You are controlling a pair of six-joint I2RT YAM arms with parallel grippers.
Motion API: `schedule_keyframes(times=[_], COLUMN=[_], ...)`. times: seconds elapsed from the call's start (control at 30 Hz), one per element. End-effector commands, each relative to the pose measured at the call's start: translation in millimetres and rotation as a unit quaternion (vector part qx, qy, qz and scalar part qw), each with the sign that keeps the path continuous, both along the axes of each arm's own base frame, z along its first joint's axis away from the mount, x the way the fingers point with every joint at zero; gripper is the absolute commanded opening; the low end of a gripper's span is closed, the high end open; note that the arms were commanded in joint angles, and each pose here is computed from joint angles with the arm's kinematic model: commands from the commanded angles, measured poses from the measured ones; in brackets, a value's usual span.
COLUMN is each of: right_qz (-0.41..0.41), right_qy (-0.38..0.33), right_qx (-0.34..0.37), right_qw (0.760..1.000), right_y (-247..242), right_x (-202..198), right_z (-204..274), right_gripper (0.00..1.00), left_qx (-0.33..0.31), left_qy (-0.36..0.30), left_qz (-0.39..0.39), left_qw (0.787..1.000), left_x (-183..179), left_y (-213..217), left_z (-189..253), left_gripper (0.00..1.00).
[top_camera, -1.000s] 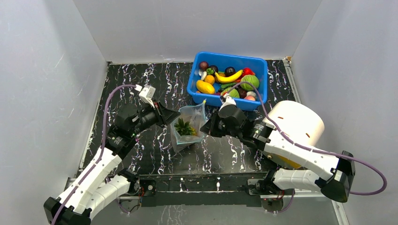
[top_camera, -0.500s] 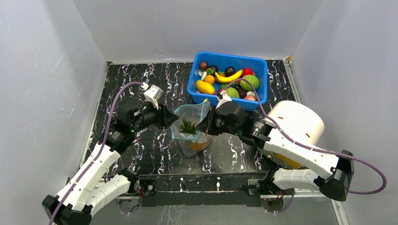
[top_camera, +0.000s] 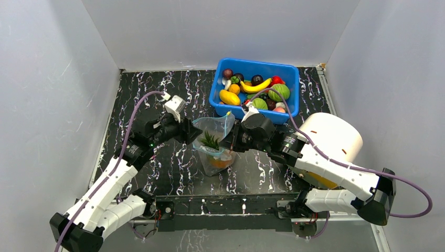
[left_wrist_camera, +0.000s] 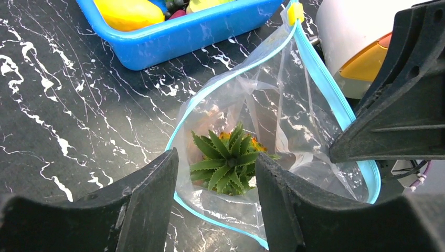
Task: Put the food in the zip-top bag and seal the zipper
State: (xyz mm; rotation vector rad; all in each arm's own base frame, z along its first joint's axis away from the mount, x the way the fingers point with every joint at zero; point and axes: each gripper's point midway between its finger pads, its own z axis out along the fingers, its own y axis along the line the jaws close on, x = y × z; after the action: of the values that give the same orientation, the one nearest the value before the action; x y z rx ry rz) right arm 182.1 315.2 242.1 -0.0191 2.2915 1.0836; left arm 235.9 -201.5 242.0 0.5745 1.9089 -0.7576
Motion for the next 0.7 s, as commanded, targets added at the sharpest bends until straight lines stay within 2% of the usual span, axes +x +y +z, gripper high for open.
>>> schedule_keyframes(times=[0.0,0.17,0.4,0.67], right_qz=[-0.007,0.001,-0.003,-0.007], right_qy=[-0.025,-0.024,-0.031,-0.028], right_qx=[0.023,0.019,-0.006,-0.001], right_qw=[0.999,1.000,1.000,1.000], right_y=[-4.9,-7.6,-12.1,-14.2], right_x=[1.6,-2.7,0.7,-0.8], right_z=[23.9,25.4,17.8,16.8], right_gripper=[0.00,0.00,0.00,0.00], left_qx=[-0.004,0.027,0.001,0.000], left_qy=[-0.035,-0.043,-0.045,-0.007], left_qz=[0.002,0.047,0.007,-0.043], left_qw=[0.999,0.998,0.999,0.999], left_x=[8.3,17.6,4.6,-7.6], left_y=[-1.9,14.5,3.7,-8.9], left_z=[19.1,31.0,49.3,18.0], left_gripper=[0.56,0.58,0.63,0.58])
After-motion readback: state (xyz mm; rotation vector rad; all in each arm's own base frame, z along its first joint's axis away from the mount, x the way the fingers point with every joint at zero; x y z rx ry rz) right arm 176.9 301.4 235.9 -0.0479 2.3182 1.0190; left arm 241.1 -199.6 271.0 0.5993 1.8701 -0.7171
